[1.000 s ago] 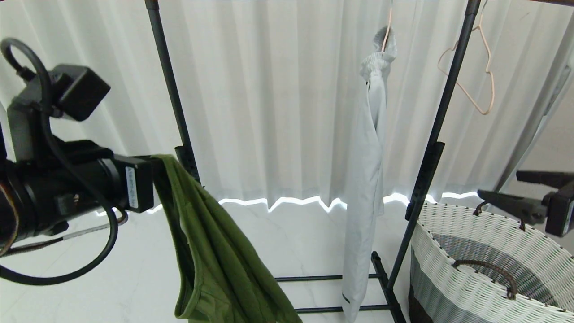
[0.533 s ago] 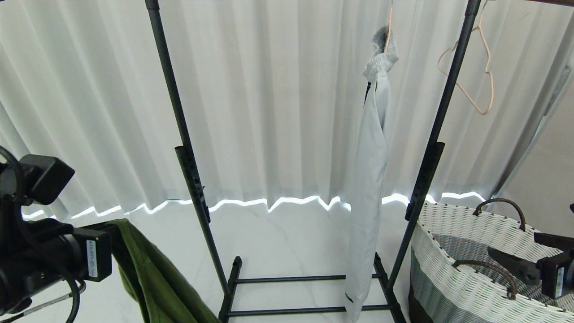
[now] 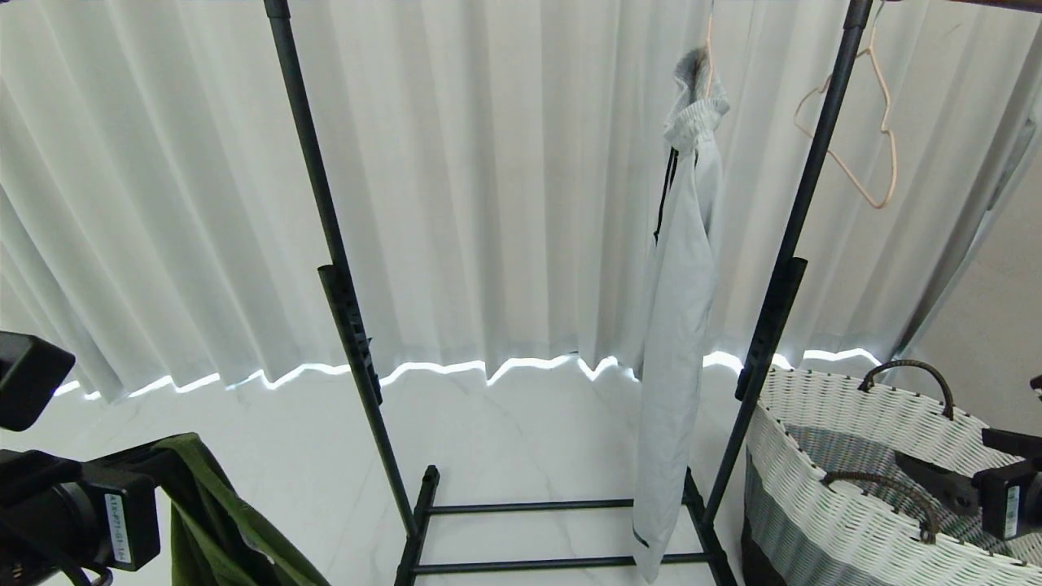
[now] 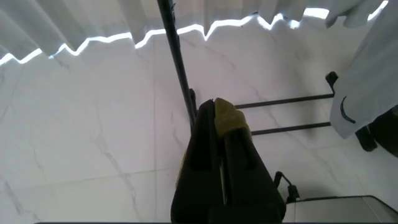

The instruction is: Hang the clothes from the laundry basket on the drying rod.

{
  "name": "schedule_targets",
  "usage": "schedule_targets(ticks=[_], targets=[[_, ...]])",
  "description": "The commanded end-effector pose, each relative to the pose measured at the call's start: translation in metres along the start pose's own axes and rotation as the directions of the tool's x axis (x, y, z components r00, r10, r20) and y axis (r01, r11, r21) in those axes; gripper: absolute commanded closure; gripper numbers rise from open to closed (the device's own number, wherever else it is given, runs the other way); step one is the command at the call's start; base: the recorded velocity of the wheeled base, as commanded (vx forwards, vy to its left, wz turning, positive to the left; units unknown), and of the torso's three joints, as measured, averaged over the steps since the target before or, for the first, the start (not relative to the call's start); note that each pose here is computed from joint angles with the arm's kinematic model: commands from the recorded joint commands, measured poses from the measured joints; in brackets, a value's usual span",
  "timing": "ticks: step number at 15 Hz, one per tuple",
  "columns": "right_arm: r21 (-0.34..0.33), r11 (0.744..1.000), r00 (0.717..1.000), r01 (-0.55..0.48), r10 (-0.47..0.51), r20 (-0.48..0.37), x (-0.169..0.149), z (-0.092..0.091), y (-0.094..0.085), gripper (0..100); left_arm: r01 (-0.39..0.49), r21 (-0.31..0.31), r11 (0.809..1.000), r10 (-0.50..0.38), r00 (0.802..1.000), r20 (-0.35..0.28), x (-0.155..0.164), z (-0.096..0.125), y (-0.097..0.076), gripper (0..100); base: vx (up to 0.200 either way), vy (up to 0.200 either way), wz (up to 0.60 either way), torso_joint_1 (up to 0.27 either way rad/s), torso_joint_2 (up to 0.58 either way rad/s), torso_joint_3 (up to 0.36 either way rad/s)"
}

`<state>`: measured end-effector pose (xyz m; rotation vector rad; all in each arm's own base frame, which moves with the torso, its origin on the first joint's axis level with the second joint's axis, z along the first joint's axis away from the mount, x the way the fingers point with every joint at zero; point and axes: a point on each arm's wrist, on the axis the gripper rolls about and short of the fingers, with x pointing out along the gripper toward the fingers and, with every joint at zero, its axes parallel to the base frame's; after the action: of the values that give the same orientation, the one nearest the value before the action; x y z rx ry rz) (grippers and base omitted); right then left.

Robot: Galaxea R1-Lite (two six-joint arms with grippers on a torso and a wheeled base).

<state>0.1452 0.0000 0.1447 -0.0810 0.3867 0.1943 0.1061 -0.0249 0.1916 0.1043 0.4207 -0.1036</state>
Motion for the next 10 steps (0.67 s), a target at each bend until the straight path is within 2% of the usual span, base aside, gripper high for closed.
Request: schedule_targets(ticks=[1,3,6,10], targets=[[0.012,1.0,1.0,0.023,-0.023,-0.014,0.0,-0.004,-0.004,0,0.003,0.002,1.0,-0.003,1.0,-0.005,0.0,-0.001,0.0,100,0.0,0.0,0.0,0.0,0.0,0.0],[0.006,0.999,0.999,0.039,-0.039,-0.002,-0.002,-0.002,-0.006,0,0.008,0.001,1.0,-0.008,1.0,-0.003,0.0,-0.001,0.0,100,0.0,0.0,0.0,0.0,0.0,0.0],[-0.072,0.997,0.999,0.043,-0.041,0.024,-0.009,-0.002,-0.004,0,0.02,0.011,1.0,-0.021,1.0,0.007,-0.001,0.0,-0.001,100,0.0,0.0,0.0,0.0,0.0,0.0],[-0.072,0.996,0.999,0.046,-0.044,0.016,-0.009,-0.003,-0.004,0,0.022,0.021,1.0,-0.022,1.0,-0.003,-0.001,-0.004,-0.002,100,0.0,0.0,0.0,0.0,0.0,0.0]])
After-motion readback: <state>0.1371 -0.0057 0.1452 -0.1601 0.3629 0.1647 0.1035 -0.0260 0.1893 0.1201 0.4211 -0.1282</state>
